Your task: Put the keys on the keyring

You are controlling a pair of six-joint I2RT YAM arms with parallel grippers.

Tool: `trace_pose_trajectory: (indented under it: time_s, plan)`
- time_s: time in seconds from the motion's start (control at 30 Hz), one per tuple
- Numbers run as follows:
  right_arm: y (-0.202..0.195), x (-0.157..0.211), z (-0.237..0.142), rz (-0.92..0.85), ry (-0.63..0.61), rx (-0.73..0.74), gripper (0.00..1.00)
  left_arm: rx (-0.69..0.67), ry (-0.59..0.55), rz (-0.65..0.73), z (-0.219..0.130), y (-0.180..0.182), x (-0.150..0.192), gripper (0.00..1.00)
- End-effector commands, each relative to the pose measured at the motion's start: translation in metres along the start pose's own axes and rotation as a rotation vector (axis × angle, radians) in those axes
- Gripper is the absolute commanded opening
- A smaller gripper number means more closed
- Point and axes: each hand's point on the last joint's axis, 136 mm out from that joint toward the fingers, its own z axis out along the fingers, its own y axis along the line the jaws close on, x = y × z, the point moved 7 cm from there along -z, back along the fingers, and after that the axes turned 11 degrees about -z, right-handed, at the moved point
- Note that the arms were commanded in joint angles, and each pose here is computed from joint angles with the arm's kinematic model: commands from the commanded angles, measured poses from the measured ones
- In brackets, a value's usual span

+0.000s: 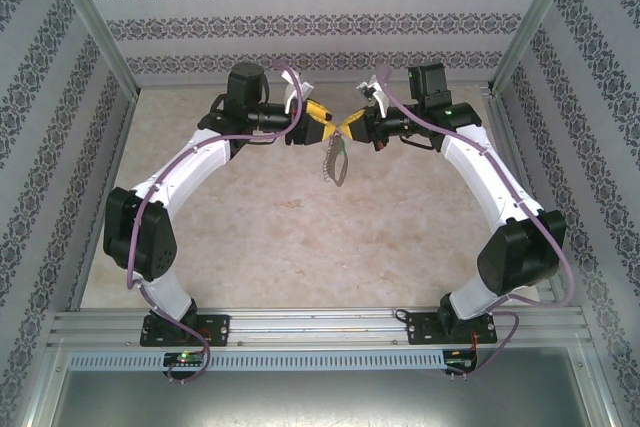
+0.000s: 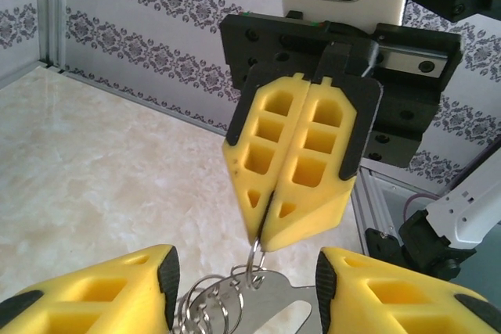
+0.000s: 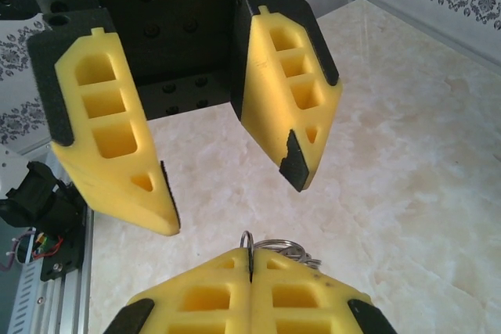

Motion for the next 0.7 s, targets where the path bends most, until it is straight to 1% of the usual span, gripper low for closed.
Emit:
trace_pose_trajectory:
  time_s: [0.0,0.2,0.33,0.4,0.6,0.67]
  plan:
    - [0.006,-0.015,-0.001,-0.06,-0.032,-0.03,0.0,0.048,0.026,0.022,0.008,-0.005,-0.001,0.5]
    - [0.007,-0.016,-0.002,-0.066,-0.043,-0.032,0.0,0.059,0.043,0.013,0.012,-0.004,0.003,0.48]
    - [0.007,-0.017,-0.003,-0.067,-0.047,-0.032,0.0,0.071,0.049,0.011,0.014,-0.005,0.005,0.43]
    - [0.007,-0.017,-0.002,-0.066,-0.051,-0.033,0.0,0.077,0.051,0.011,0.016,-0.005,0.005,0.39]
    - [0.005,-0.017,-0.002,-0.064,-0.054,-0.03,0.0,0.091,0.049,0.018,0.019,-0.008,0.005,0.22]
    - [0.004,-0.016,-0.002,-0.061,-0.055,-0.029,0.0,0.096,0.049,0.022,0.02,-0.009,0.005,0.17]
